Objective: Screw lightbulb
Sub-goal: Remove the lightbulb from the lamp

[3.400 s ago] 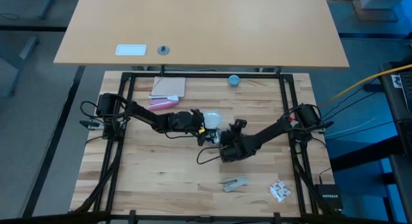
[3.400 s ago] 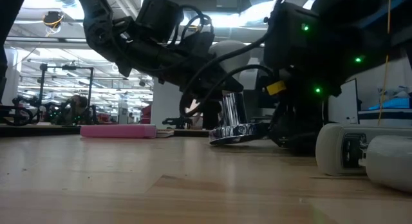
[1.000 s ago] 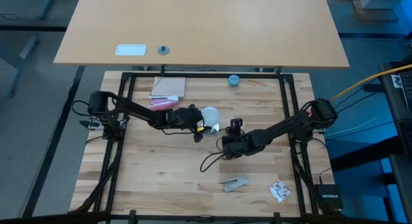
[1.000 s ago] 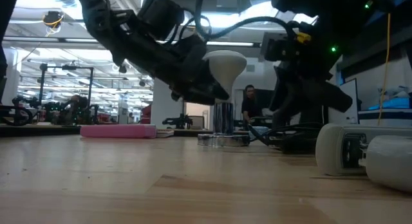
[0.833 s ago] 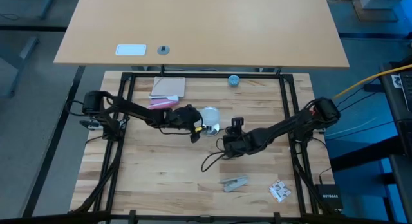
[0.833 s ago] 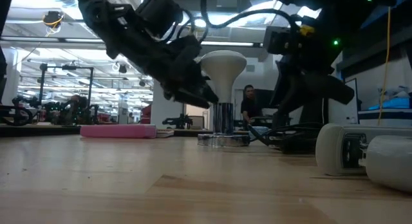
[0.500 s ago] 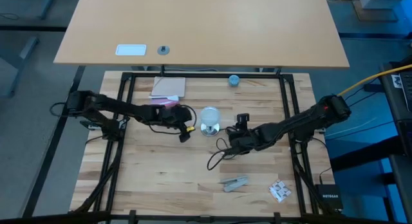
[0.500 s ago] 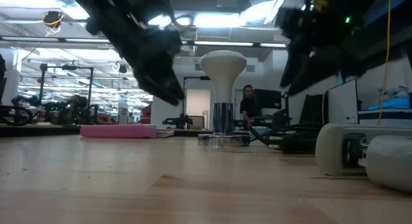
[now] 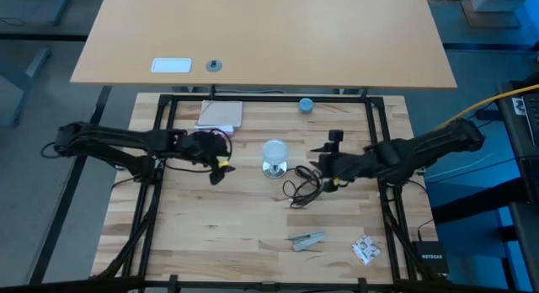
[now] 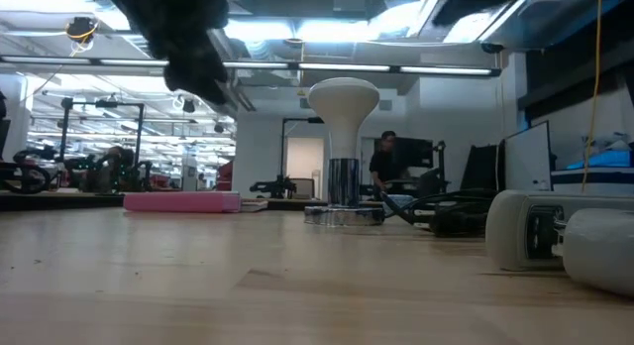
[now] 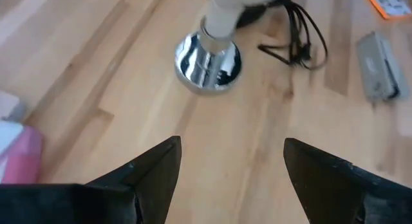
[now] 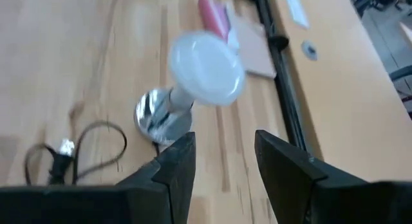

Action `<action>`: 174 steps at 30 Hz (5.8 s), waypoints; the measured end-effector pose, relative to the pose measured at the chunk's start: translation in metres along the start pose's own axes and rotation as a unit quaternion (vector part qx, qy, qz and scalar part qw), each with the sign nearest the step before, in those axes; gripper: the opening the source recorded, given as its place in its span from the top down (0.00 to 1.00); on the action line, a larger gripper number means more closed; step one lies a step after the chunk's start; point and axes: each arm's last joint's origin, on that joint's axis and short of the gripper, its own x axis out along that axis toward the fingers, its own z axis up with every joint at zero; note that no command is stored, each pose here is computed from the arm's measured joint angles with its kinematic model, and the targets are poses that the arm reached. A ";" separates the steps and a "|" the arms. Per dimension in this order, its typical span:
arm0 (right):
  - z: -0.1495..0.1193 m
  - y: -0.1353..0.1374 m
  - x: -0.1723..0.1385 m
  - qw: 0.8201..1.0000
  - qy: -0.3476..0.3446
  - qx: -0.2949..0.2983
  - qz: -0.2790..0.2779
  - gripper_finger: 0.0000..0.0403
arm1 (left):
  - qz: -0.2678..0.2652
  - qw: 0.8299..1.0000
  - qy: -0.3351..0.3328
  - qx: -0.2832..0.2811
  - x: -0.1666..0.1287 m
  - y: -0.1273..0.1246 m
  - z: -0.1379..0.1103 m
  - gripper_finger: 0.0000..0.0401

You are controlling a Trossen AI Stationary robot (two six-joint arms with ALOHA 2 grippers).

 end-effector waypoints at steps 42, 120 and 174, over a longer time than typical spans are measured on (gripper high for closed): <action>-0.054 0.004 -0.005 0.995 -0.080 -0.043 0.027 0.59 | -0.024 0.994 -0.098 -0.030 -0.055 -0.008 -0.041 0.34; -0.122 0.053 0.114 0.963 -0.178 0.202 -0.012 0.59 | -0.012 0.963 -0.245 -0.109 0.064 -0.014 -0.082 0.34; -0.147 0.066 0.175 0.950 -0.238 0.199 -0.030 0.46 | -0.004 0.967 -0.242 -0.083 0.064 -0.014 -0.082 0.34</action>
